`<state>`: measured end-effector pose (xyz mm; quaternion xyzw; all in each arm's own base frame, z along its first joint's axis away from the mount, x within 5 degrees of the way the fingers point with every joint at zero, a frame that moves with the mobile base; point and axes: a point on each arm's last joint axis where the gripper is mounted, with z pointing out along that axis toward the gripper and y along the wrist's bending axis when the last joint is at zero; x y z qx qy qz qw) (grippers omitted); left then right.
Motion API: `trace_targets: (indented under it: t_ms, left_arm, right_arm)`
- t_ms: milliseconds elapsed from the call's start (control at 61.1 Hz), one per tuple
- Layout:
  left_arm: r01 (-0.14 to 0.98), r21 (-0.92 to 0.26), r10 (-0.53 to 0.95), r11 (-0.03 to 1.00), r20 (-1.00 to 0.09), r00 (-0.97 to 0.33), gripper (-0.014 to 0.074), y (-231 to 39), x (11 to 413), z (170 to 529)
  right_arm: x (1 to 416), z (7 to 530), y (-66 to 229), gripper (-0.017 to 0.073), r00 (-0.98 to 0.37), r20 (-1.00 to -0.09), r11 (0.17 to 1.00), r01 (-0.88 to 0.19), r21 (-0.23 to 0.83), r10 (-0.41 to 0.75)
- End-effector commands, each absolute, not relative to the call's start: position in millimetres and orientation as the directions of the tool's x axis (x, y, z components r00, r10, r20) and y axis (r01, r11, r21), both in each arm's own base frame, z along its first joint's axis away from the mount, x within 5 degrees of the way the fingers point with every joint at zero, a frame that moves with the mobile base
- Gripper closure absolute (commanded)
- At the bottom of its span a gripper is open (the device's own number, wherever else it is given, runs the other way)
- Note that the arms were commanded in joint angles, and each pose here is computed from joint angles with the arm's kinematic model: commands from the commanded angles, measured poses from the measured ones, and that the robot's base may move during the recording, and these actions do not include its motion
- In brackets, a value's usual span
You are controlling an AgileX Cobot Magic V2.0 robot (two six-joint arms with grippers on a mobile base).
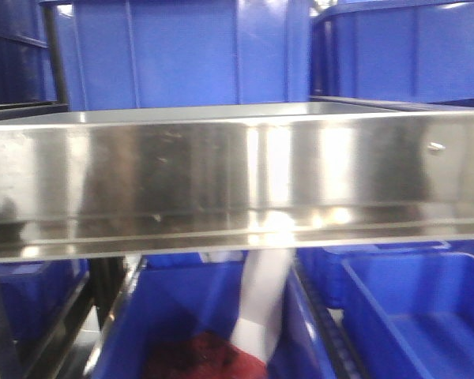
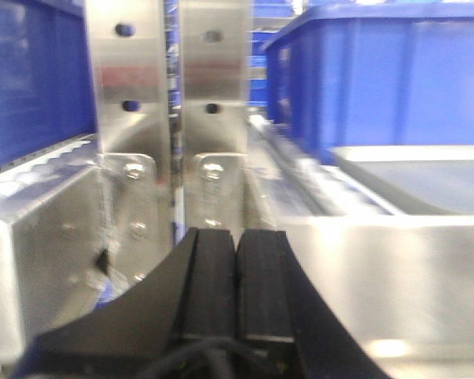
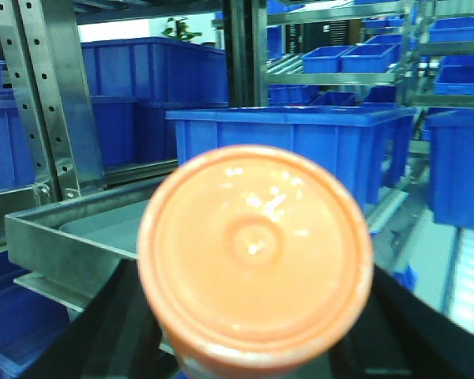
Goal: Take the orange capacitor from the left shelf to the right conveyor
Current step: 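Retract the right arm holding the cylinder away from the shelf, then drive the base to the conveyor table, holding the cylinder in the right gripper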
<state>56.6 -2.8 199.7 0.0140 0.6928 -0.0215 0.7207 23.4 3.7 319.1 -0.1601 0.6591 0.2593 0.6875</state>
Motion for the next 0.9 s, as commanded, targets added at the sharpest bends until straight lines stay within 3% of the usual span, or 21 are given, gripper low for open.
trace_targets:
  t_ms: [0,884]
  left_arm:
    - [0.053,-0.013,-0.018,0.999,-0.994,0.109,0.072,-2.9,56.4,200.4]
    - [0.053,-0.013,-0.018,0.999,-0.994,0.109,0.072,-2.9,56.4,200.4]
  right_arm:
    - [20.5,335.0,3.7,0.051,0.096,-0.979,0.802,-0.591,0.089,0.18]
    - [20.8,334.7,4.0,0.051,0.094,-0.979,0.802,-0.591,0.089,0.178]
